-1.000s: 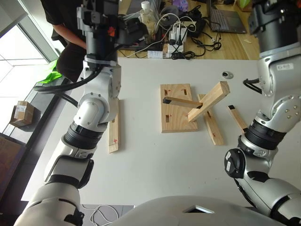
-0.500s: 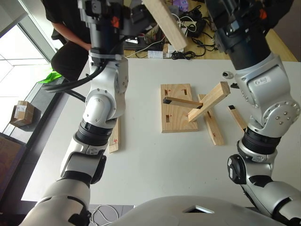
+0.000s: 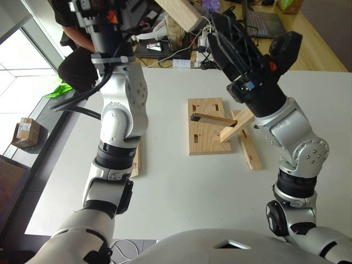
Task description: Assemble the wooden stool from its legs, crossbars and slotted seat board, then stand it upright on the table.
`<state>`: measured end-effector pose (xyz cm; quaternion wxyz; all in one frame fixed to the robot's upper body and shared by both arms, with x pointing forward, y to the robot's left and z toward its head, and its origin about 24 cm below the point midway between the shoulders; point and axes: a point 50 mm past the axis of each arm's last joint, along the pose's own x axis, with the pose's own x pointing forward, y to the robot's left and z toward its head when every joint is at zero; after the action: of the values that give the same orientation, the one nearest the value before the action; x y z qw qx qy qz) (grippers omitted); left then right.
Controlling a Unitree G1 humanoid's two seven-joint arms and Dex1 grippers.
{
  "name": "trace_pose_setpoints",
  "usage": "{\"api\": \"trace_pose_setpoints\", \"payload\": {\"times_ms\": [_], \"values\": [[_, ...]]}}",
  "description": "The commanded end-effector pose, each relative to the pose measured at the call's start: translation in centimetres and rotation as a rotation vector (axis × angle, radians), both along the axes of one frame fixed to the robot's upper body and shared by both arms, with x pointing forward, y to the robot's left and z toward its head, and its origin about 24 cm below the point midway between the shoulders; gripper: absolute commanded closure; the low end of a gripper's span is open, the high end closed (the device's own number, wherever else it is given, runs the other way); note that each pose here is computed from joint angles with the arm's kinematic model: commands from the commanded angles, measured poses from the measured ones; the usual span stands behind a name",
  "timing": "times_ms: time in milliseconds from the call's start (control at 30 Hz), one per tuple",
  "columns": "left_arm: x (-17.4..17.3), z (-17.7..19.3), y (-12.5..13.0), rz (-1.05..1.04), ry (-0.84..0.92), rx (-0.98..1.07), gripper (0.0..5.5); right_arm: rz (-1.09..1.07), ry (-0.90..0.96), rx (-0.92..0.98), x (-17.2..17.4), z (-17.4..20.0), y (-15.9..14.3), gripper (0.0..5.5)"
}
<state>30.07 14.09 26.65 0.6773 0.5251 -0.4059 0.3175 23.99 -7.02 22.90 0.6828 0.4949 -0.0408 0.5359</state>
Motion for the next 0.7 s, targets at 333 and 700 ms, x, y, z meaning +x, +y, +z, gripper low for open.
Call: {"api": "trace_pose_setpoints", "payload": {"times_ms": [333, 700], "values": [[0.21, -0.64, -1.25, -0.037, 0.023, 0.026, 3.42, -0.044, -0.07, -0.061, 0.27, -0.11, 1.19, 1.41], [0.23, -0.78, -1.2, -0.033, 0.034, 0.03, 3.42, -0.082, -0.097, -0.042, 0.4, 0.23, 1.21, 2.35]]}}
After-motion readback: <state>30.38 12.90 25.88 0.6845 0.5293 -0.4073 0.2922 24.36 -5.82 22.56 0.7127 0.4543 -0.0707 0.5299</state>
